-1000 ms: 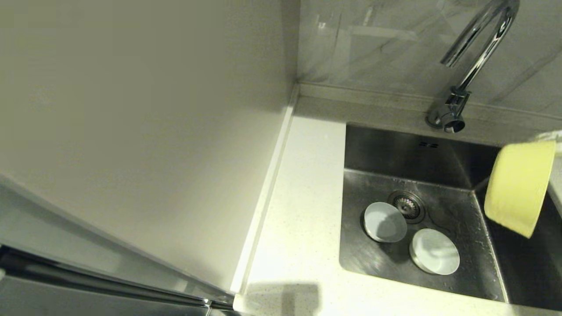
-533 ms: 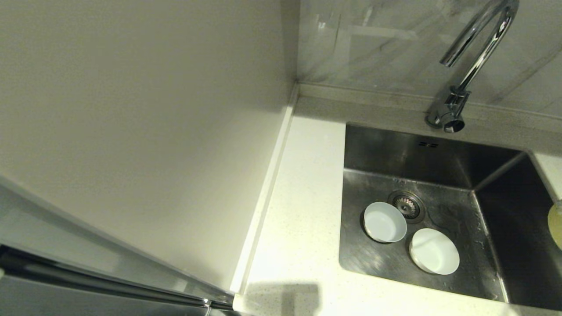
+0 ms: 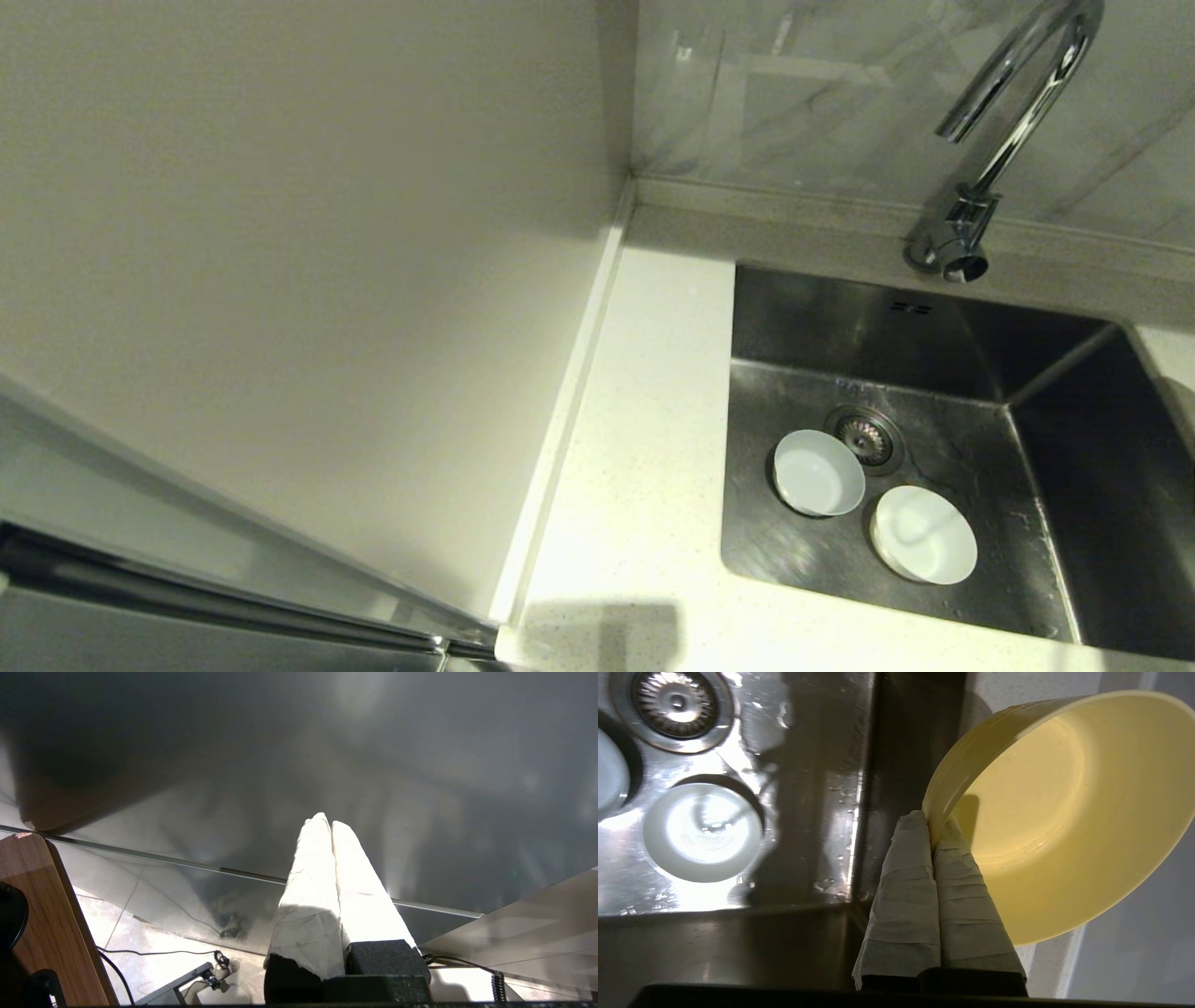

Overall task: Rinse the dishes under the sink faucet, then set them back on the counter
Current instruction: Put a bowl back to the table from the sink

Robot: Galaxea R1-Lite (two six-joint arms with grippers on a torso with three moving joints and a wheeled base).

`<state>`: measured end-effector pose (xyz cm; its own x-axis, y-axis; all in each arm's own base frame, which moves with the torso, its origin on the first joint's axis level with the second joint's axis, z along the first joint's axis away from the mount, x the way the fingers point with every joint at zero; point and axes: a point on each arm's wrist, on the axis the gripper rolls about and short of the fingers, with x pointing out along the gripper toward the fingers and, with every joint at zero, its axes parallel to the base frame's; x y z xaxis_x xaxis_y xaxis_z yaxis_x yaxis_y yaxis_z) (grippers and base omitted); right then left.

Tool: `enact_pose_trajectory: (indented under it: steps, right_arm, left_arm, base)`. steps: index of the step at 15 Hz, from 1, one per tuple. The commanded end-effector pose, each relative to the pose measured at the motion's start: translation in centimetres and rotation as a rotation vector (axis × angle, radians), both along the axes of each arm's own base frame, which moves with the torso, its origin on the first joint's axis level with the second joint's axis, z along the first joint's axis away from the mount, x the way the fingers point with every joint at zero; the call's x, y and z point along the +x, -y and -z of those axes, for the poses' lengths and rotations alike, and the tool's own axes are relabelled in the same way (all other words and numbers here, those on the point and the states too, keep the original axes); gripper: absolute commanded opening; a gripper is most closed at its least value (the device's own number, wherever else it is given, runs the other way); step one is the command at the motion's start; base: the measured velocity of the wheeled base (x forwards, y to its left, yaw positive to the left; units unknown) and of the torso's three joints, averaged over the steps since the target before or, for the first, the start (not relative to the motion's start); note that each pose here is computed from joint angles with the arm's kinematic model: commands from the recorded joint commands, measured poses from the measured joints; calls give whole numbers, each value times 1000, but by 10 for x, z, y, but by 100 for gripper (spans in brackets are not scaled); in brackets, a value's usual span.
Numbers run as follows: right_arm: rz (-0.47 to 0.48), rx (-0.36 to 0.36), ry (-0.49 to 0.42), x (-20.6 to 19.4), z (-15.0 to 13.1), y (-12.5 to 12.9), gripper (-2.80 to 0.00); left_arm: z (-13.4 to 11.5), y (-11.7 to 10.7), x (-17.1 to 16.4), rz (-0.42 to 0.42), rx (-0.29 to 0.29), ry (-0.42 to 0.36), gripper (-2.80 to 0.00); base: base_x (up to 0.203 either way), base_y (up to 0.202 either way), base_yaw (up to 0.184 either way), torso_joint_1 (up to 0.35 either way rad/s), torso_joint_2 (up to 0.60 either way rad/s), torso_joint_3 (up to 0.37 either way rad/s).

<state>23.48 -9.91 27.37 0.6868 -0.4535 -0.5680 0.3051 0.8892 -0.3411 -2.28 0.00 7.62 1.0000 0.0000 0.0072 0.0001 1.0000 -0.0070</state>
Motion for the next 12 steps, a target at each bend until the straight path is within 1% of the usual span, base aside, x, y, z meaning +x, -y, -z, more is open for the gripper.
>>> enact_pose_trajectory:
  steps: [1, 3, 6, 8, 10, 12]
  right_arm:
    - [40, 6, -43, 13, 10, 19, -280]
    - [92, 24, -84, 19, 23, 39, -280]
    - [124, 48, -142, 42, 46, 63, -280]
    - [134, 40, -128, 65, 54, 80, -280]
    - [144, 7, -73, 88, 60, 96, -280]
    - [181, -35, -44, 103, 61, 108, -280]
  left_arm:
    - [1, 0, 0, 0, -1, -3, -280]
    - [1, 0, 0, 0, -1, -3, -280]
    - [1, 0, 0, 0, -1, -3, -280]
    - [1, 0, 0, 0, -1, -3, -280]
    - [1, 0, 0, 0, -1, -3, -280]
    - [1, 0, 0, 0, -1, -3, -280]
  base:
    - [0, 0, 0, 0, 0, 0]
    - [0, 0, 0, 0, 0, 0]
    - [0, 0, 0, 0, 0, 0]
    - [0, 0, 0, 0, 0, 0]
    - [0, 0, 0, 0, 0, 0]
    - [0, 0, 0, 0, 0, 0]
